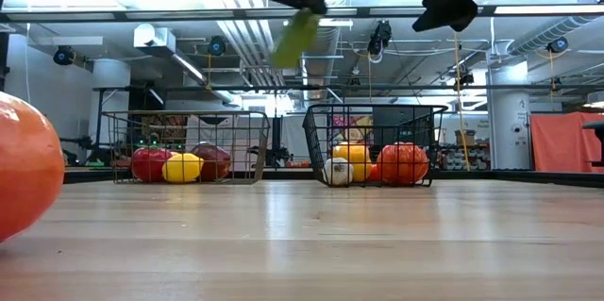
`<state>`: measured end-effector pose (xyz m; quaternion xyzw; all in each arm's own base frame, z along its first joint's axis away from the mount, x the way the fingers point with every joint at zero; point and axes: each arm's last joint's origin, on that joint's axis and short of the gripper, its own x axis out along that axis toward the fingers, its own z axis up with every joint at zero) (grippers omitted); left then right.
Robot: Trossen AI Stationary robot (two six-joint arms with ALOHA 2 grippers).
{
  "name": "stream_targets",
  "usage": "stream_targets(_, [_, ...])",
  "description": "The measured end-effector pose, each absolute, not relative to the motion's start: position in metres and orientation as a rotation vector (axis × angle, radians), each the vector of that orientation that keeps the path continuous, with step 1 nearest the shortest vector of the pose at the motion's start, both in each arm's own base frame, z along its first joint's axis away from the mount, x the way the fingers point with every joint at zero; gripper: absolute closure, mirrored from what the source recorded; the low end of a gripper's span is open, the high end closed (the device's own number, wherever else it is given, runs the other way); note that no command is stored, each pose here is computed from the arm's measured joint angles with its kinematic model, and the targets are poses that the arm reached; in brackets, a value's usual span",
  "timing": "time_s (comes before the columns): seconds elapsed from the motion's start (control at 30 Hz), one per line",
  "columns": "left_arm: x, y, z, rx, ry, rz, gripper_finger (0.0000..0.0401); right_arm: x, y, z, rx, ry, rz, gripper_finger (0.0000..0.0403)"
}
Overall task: Sort produce into baskets
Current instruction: Put the cucumber into the black wire basket
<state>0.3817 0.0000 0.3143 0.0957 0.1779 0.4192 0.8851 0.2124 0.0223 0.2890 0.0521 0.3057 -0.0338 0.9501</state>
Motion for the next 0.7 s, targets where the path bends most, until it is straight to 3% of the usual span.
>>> stream_targets(0.17, [0.391,0.049,0.315,0.138,0.164,0.645,0.0322,0.212,0.022,0.287,0.114,0.624,-0.072,0.0154])
stream_targets(0.5, [0.407,0.101,0.274,0.016,0.103,0.676,0.032,0.213,0.022,0.285,0.112,0.628,-0.072,0.0154])
stream_targets(0.7, [0.424,0.11,0.263,-0.036,0.143,0.716,0.0239,0.212,0.022,0.282,0.118,0.635,-0.075,0.0154])
